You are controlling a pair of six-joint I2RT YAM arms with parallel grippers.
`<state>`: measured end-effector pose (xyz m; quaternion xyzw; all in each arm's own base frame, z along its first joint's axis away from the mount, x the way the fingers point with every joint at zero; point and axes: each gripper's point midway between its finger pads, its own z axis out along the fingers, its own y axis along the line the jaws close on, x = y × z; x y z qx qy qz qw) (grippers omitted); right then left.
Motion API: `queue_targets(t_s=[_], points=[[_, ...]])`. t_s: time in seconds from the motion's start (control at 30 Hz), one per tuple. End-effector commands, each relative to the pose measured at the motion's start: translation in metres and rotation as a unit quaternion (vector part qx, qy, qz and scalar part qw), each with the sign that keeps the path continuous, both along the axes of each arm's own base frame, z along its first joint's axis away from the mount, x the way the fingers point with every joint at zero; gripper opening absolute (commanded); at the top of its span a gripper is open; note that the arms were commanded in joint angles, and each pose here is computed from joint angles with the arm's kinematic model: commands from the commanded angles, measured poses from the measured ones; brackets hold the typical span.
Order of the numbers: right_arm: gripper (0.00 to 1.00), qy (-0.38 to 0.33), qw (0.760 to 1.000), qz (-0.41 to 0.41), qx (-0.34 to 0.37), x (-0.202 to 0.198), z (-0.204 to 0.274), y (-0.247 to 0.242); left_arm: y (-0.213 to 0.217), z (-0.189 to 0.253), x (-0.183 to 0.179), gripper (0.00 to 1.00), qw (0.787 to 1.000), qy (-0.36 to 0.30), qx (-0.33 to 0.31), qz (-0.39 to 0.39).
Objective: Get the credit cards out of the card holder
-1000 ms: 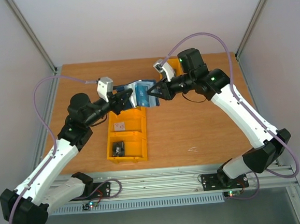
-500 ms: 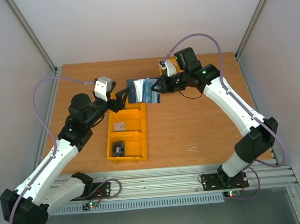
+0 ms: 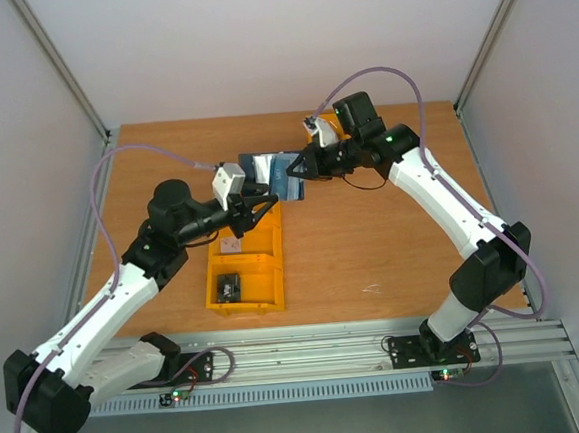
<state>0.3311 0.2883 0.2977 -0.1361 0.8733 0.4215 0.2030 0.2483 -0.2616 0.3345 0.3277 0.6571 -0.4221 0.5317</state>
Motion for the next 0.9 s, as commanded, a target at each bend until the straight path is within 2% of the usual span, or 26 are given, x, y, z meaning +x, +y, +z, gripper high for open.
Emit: queue_targets(t_s=[0.0, 0.17, 0.47, 0.7, 0.87], points=[[0.01, -0.066, 0.993, 0.081, 0.056, -0.025, 0.042, 0.010, 0.005, 0.005, 0.023, 0.38, 0.998, 0.042, -0.004, 0.055], [0.01, -0.100, 0.983, 0.124, 0.090, -0.044, 0.062, 0.011, 0.018, 0.002, 0.032, 0.38, 0.993, 0.078, -0.011, 0.088], [0.01, -0.124, 0.966, 0.185, 0.130, -0.067, 0.081, 0.015, 0.028, 0.012, 0.033, 0.41, 0.991, 0.097, -0.040, 0.086], [0.01, -0.136, 0.956, 0.212, 0.151, -0.077, 0.092, 0.018, 0.010, 0.039, 0.004, 0.41, 0.997, 0.038, -0.063, -0.023], [0.01, -0.147, 0.951, 0.225, 0.150, -0.083, 0.093, 0.023, 0.003, 0.051, -0.008, 0.32, 0.995, 0.014, -0.076, -0.070]])
